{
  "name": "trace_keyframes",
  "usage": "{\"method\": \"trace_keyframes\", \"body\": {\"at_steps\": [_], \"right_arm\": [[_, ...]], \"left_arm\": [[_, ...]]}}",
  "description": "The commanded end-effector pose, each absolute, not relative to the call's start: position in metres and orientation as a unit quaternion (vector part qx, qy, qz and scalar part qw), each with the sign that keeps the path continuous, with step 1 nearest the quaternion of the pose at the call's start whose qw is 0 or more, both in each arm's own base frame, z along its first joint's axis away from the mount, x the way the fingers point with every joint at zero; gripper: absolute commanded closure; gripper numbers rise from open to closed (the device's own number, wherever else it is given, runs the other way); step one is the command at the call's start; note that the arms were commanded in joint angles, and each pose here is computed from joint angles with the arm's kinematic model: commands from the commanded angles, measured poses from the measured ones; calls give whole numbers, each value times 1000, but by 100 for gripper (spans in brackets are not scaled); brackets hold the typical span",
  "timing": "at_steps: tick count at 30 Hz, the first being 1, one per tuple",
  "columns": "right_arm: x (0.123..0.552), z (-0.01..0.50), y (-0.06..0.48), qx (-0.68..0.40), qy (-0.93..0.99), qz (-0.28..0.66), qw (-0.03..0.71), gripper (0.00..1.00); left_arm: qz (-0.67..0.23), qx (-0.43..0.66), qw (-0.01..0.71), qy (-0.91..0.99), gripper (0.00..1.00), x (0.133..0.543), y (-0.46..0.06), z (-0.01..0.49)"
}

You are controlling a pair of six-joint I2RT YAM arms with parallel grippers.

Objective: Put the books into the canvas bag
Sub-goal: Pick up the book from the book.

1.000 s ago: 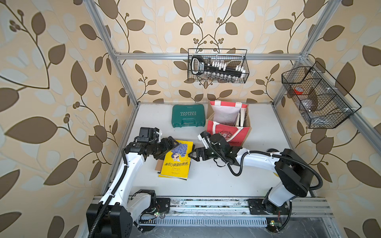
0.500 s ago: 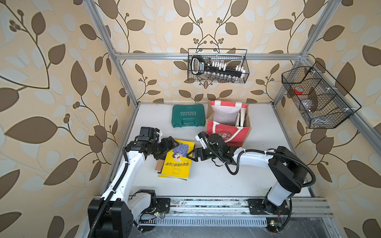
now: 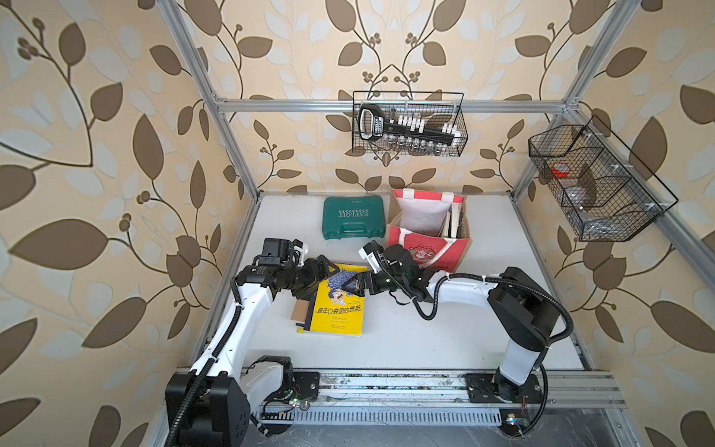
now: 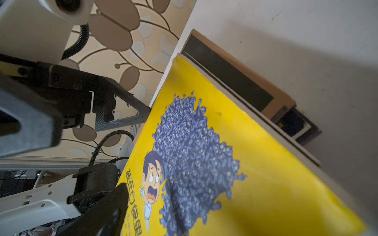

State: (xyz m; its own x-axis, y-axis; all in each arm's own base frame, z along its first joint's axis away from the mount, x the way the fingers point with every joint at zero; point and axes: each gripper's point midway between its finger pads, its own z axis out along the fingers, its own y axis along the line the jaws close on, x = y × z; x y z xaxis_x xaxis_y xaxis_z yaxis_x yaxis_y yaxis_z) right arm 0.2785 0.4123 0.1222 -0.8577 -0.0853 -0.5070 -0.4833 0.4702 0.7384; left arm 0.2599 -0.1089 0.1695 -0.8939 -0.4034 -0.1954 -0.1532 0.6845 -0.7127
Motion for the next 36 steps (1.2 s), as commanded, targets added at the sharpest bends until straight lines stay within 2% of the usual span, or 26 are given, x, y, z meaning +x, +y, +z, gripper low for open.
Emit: {"method": "trace_keyframes", "body": {"at_steps": [1, 17, 26, 28, 36], "right_arm": [[281, 142, 415, -179, 816, 502, 225, 1], [281, 161, 395, -176, 806, 507, 250, 1], [277, 183, 392, -184, 787, 523, 270, 5], [276, 185, 391, -186, 787, 521, 273, 9], [278, 184, 390, -189, 790, 513, 277, 36]], "left_arm": [[-379, -151, 164, 898, 1, 261, -112, 168], [-399, -149, 158, 891, 1, 261, -117, 166], [-400, -157, 155, 889, 1, 260, -117, 161], [-400, -159, 154, 890, 1, 260, -117, 160], [-402, -167, 151, 888, 1, 261, -117, 155]]}}
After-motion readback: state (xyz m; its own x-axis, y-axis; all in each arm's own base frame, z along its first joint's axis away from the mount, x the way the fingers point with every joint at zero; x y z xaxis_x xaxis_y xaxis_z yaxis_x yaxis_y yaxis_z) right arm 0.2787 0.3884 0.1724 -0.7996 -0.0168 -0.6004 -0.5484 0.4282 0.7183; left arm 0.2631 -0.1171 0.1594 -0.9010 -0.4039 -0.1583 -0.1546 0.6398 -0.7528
